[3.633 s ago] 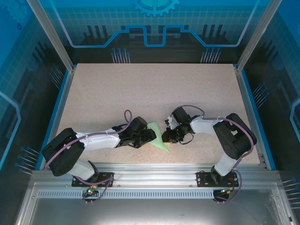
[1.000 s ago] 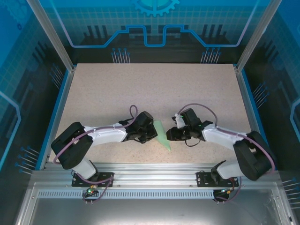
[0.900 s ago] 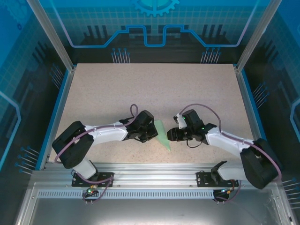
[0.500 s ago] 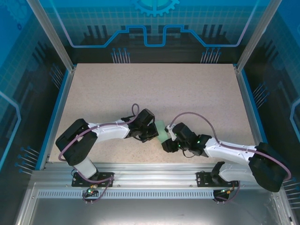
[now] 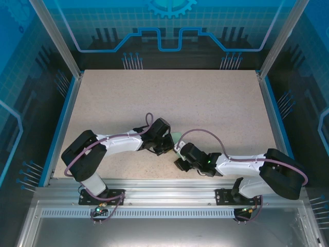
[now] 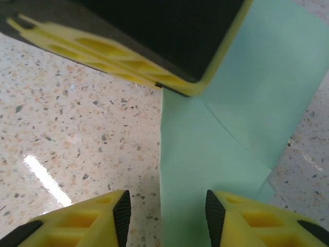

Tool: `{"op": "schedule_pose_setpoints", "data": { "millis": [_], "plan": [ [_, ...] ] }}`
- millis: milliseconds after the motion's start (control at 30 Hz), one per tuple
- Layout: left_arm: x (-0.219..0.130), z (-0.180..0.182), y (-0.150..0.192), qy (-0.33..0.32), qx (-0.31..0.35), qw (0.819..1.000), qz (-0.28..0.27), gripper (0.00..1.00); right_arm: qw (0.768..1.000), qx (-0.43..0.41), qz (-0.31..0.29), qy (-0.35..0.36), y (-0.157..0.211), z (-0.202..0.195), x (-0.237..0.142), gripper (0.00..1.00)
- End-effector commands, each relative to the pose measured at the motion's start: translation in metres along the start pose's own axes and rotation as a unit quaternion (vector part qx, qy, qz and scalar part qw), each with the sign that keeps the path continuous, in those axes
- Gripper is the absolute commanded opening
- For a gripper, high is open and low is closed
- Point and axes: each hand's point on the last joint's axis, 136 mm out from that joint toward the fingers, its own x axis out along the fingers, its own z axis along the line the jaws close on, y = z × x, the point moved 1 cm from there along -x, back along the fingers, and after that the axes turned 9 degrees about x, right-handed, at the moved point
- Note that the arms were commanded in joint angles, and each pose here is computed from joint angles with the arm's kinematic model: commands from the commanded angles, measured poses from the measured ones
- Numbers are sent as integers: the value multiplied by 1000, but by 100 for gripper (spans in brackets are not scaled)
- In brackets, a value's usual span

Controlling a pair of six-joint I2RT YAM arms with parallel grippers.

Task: Fold a paper plane with a square sheet of paper (pick it up from the middle)
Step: Fold the wing for the fifth time at the center of the table.

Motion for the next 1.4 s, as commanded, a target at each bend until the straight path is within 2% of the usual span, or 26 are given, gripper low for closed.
{"op": "schedule_pose_setpoints", "data": {
  "millis": [0,233,333,533,867,1367],
  "plan": [
    [0,-6,-1,6,6,1000,11,3,999,-21,-36,10,-20,5,0,43],
    [0,-7,-1,8,7,1000,12,4,998,-31,-29,37,-17,-3,4,32],
    [0,-7,-1,7,8,1000,13,4,998,-32,-31,33,-16,-1,4,26],
    [1,-6,-1,5,7,1000,14,5,999,-33,-28,21,-15,2,2,20],
    [2,-7,-1,6,8,1000,17,6,999,-29,-40,2,-22,9,-1,26],
    [3,-7,0,4,10,1000,20,6,998,-24,-56,5,-25,7,-3,28]
  ]
}}
